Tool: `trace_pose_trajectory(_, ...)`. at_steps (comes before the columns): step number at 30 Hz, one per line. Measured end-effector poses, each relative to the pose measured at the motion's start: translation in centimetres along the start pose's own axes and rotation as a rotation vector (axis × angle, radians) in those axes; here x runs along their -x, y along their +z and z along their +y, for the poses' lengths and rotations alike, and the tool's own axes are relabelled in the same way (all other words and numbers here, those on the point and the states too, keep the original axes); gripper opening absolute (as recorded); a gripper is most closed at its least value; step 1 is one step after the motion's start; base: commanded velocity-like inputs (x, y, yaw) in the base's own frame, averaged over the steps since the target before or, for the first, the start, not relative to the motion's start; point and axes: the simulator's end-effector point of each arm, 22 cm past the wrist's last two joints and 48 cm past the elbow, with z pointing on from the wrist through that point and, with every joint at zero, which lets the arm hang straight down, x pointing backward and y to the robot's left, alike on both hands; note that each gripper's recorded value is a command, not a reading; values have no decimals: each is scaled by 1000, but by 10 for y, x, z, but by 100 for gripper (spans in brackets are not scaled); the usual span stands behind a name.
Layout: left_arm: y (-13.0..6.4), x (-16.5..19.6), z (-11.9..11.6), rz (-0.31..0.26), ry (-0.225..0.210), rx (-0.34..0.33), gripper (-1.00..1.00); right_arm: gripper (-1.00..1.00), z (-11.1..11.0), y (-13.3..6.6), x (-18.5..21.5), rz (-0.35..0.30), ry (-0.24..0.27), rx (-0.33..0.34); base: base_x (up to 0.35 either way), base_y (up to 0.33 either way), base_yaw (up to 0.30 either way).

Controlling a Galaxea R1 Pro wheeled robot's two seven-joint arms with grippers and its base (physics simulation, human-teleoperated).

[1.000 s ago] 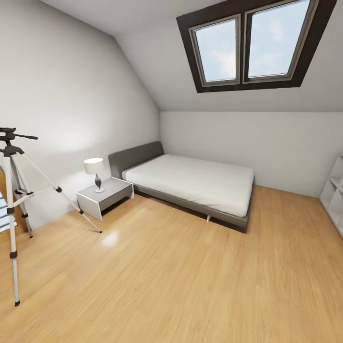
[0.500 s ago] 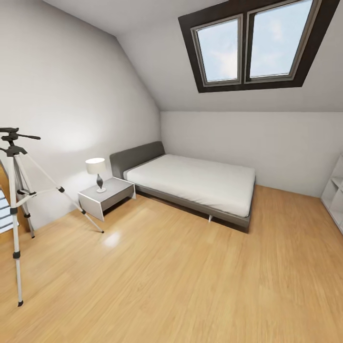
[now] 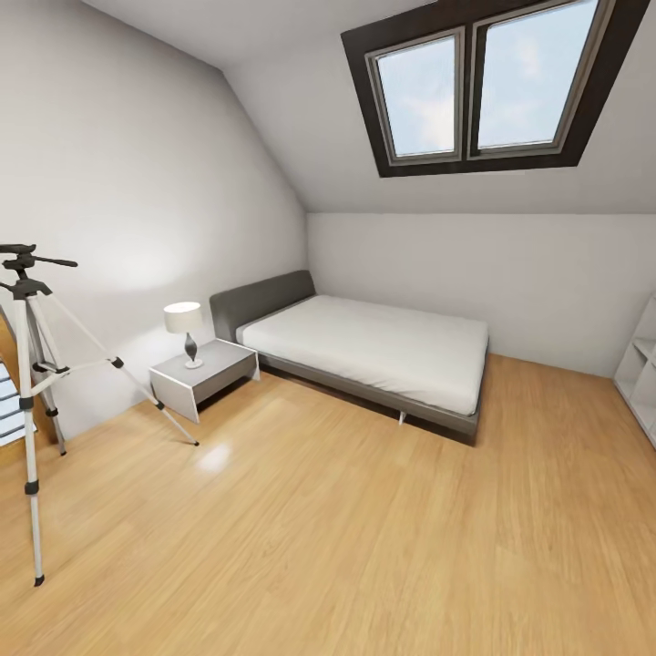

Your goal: Attach the digital camera to the camera tripod in the bedroom.

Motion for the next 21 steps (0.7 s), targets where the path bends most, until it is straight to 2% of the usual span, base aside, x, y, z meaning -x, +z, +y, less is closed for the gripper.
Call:
trace_pose_trajectory(3, 0, 7, 1, -14, -21, 2, 100, 100, 0, 0, 12, -22, 0, 0, 0, 0, 0)
trace_pose_trajectory(5, 1, 22, -1, -42, -43, 0, 100, 100, -1, 1, 30, -55, 0, -2, 0, 0, 0)
trace_pose_trajectory(6, 1, 32, -2, -62, -55, -3, 100, 100, -1, 0, 42, -78, 1, -4, 0, 0, 0)
trace_pose_trajectory(8, -1, 68, -5, -128, -91, -8, 100, 100, -5, -4, 88, -167, 6, -20, 0, 0, 0)
trace_pose_trajectory(11, -5, 104, -1, -177, -118, 3, 100, 100, -13, -12, 136, -249, 20, -56, 0, 0, 0)
trace_pose_trajectory(16, -17, 156, 8, -204, -134, 36, 100, 100, -23, -34, 217, -365, 48, -112, 0, 0, 0)
trace_pose_trajectory(21, -29, 205, -1, -216, -126, 25, 100, 100, -26, -57, 290, -463, 63, -126, 0, 0, 0)
